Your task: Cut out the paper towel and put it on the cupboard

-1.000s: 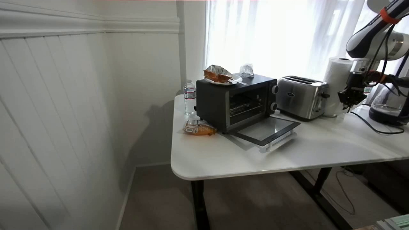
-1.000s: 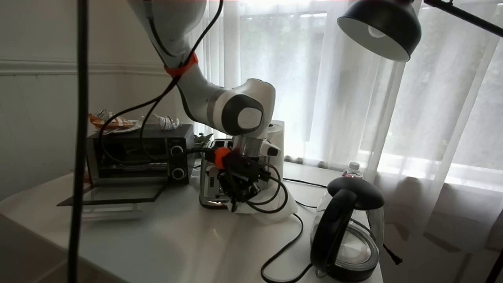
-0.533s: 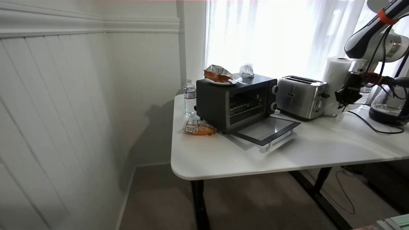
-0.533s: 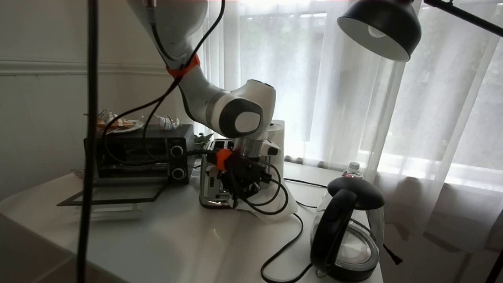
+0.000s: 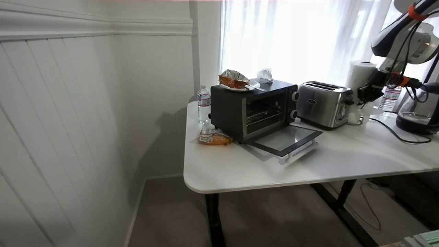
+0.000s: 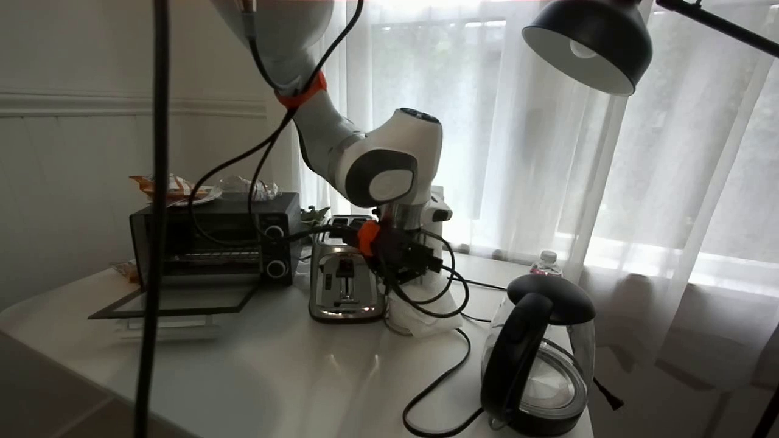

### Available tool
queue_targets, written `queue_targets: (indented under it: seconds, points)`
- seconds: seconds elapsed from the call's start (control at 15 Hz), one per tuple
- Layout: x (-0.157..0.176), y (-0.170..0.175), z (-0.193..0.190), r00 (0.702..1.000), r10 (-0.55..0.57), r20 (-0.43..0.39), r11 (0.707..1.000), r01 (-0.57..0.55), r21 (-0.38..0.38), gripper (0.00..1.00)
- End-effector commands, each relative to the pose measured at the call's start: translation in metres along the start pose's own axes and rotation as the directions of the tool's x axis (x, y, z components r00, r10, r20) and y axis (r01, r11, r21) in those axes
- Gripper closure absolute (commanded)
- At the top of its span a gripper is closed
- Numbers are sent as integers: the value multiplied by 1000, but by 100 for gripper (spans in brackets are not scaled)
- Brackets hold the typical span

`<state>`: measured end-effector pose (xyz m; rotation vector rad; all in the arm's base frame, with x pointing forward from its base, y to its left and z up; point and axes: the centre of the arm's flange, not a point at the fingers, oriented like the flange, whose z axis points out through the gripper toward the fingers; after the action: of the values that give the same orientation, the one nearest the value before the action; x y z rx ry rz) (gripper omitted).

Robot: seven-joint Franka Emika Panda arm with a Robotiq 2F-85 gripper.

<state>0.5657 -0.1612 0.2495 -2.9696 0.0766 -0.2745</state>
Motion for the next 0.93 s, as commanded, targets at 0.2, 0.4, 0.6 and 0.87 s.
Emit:
queue_targets:
  seconds: [0.2, 0.4, 0.6, 0.87]
  points:
    - [-17, 27, 6, 998, 53, -27, 998, -54, -40, 100]
    - [-13, 28, 7, 998, 60, -19, 998, -61, -33, 99]
    - [-13, 28, 6, 997, 72, -21, 997, -73, -33, 99]
    - [-20, 32, 5, 996, 69, -53, 997, -70, -29, 100]
